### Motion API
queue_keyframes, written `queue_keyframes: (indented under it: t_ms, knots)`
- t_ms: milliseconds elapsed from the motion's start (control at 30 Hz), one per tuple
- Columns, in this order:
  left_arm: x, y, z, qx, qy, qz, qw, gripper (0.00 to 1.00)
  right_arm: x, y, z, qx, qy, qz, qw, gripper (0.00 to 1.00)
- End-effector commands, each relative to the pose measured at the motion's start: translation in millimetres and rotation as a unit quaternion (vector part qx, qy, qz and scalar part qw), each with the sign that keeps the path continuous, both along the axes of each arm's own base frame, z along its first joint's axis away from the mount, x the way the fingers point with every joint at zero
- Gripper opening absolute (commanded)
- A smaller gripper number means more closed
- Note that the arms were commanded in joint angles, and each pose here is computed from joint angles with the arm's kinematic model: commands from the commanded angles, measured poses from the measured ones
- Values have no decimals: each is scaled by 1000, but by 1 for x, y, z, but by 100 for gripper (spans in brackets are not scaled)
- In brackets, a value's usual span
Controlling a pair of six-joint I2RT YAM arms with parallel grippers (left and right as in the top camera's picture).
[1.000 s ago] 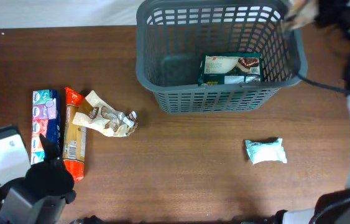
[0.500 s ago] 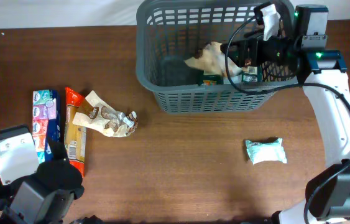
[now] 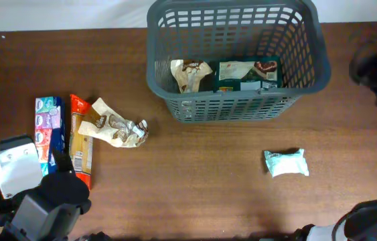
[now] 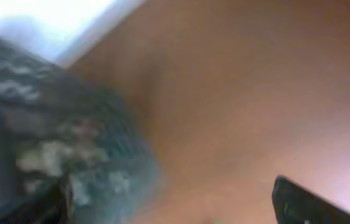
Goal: Pack container
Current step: 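Lower the right gripper onto the mint-green wet-wipe pack and grasp it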
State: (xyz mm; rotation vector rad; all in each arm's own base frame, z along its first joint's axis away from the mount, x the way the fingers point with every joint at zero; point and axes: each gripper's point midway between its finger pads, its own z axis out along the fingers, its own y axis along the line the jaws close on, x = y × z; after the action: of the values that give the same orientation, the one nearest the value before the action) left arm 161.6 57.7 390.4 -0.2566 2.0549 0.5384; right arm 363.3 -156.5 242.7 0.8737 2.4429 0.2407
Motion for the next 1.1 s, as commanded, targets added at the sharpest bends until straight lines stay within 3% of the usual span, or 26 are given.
queue_keyframes:
  t_ms: [0, 133, 233, 333, 400, 533, 700, 767, 867, 1067]
  knots:
    - [0, 1, -1, 7, 4, 0, 1000, 99, -66, -30, -16, -53, 131, -80, 987, 99]
    - [1, 0, -3, 9, 8, -1, 1000, 99, -109, -6, -39, 20, 221, -122, 967, 99]
    - [2, -3, -10, 11, 20, -5, 1000, 99, -128, 7, -60, 76, 265, -224, 935, 99]
    - [4, -5, -19, 18, 35, -7, 999, 99, -147, 19, -97, 138, 301, -405, 852, 99]
    - [5, -7, -22, 18, 38, -8, 999, 99, -150, 29, -119, 163, 306, -459, 818, 99]
    - [8, -9, -21, 12, 31, -8, 999, 99, -122, 51, -169, 195, 270, -422, 843, 99]
    - [8, -9, -20, 11, 29, -9, 999, 99, -72, 96, -185, 144, 215, -271, 927, 99]
    - [8, -9, -20, 11, 29, -9, 999, 99, -63, 117, -185, 106, 209, -228, 945, 99]
    - [8, -9, -20, 11, 29, -9, 999, 99, -62, 128, -185, 67, 209, -208, 953, 99]
    - [8, -9, -20, 11, 29, -8, 999, 99, -64, 129, -185, 67, 213, -207, 953, 99]
